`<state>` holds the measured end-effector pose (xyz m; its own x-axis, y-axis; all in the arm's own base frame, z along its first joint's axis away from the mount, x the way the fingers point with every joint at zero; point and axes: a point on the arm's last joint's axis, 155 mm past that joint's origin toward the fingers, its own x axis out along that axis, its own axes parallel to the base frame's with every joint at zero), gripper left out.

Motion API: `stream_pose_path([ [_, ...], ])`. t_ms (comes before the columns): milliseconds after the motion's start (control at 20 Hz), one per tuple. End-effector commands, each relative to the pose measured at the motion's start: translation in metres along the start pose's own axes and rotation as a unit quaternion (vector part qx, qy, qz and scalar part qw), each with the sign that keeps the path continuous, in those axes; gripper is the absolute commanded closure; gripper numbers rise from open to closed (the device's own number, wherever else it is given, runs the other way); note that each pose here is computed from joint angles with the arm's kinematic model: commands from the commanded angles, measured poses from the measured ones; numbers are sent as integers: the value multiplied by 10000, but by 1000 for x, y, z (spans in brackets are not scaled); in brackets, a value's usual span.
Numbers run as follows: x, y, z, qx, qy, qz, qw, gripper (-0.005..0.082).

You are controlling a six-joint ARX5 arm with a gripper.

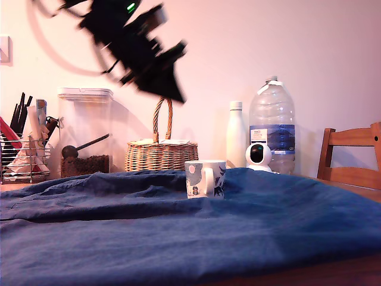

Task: Pick up the coffee capsules on the table and drop them inside the coffee cup

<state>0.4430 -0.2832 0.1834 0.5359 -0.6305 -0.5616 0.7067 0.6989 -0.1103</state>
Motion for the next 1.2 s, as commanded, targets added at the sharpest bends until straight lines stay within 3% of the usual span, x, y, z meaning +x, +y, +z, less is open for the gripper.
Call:
stream_pose_path([
  [0,-18,9,-7,-38,-135,138,9998,790],
  [200,-48,20,-39,-461,-238,360,9980,790],
  [350,-64,21,-62,-526,-253,462,9972,790],
  [650,-87,20,-106,-945,-235,810,9919,790],
  [800,-96,16,-123,-981,-269,901,9907,790],
  [850,-99,14,-127,-1174,-291,915,9884,790],
  [950,-105,10,-136,-1178,-278,911,9885,790],
  [1000,-108,7,-141,-1380,-289,906,9859,790],
  [1150,-118,-1,-158,-1583,-252,900,9830,790],
])
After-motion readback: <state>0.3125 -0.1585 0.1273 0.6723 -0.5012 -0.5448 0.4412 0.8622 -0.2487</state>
